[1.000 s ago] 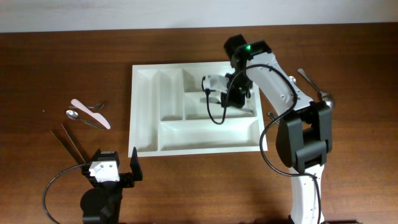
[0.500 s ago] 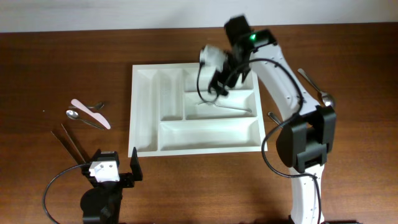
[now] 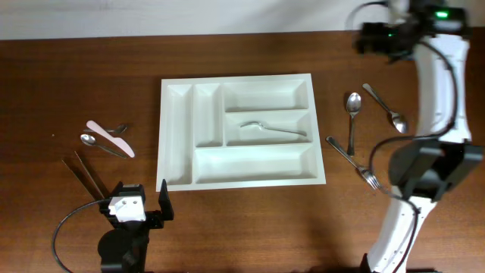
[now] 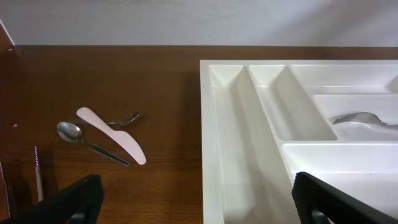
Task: Pack container
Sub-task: 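Return the right gripper to the right cutlery and grasp a spoon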
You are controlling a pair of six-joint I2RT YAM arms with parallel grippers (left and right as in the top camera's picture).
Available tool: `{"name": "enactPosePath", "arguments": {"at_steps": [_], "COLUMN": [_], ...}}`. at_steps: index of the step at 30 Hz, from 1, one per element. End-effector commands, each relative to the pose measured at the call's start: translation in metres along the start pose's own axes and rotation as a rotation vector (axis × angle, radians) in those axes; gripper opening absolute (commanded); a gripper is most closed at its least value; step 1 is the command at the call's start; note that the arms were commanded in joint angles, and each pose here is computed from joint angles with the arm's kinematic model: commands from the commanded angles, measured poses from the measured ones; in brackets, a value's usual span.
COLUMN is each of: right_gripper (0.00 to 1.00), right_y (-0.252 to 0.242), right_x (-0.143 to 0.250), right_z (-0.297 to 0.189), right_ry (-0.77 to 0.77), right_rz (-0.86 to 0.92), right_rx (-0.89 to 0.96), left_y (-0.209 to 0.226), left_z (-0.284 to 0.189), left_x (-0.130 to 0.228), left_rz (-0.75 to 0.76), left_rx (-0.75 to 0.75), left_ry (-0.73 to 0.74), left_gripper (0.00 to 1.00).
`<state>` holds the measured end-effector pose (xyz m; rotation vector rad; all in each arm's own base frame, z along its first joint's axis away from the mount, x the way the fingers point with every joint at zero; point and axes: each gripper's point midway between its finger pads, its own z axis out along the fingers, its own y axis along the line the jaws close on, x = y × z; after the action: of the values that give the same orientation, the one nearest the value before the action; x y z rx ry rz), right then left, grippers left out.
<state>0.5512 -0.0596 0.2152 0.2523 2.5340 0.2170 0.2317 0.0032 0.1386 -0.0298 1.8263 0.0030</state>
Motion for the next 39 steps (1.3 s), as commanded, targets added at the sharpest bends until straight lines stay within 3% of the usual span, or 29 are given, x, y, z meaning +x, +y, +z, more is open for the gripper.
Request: {"name": "enactPosePath", "arguments": {"at_steps": [1, 6, 9, 15, 25, 32, 39], "right_gripper": [0.99, 0.99, 0.80, 0.94, 0.98, 0.98, 0.99], "right_y": [-0.040, -0.067, -0.104, -0.145, -0.140, -0.119, -0.114], "right_x": [0.002, 0.000, 0.004, 0.045, 0.091, 0.108, 0.101], "right_z": [0.011, 0.004, 0.008, 0.030, 0.059, 0.094, 0.109], "right_ry": [0.026, 0.016, 0.001, 0.072, 0.094, 0.081, 0.012], "right_rz": [0.296, 0.348, 0.445, 0.763, 1.353, 1.476, 1.456], "right_rx": [-0.076, -0.098, 0.066, 0.347, 0.534, 0.602, 0.608], "left_y": [-0.002, -0.002, -0.002, -0.002, -0.002, -0.002, -0.002], "left_z": [0.000, 0.000, 0.000, 0.000, 0.000, 0.000, 0.000], "left_x": [0.001, 0.001, 0.001, 0.001, 0.001, 0.001, 0.001], "left_rz": [0.016, 0.016, 0.016, 0.016, 0.016, 0.016, 0.016], "left_rx": [0.013, 0.013, 0.013, 0.013, 0.013, 0.013, 0.013], "left_ry": [-0.001, -0.001, -0.001, -0.001, -0.001, -0.001, -0.001], "left_gripper": [0.99, 0.99, 0.99, 0.99, 0.99, 0.99, 0.99]}}
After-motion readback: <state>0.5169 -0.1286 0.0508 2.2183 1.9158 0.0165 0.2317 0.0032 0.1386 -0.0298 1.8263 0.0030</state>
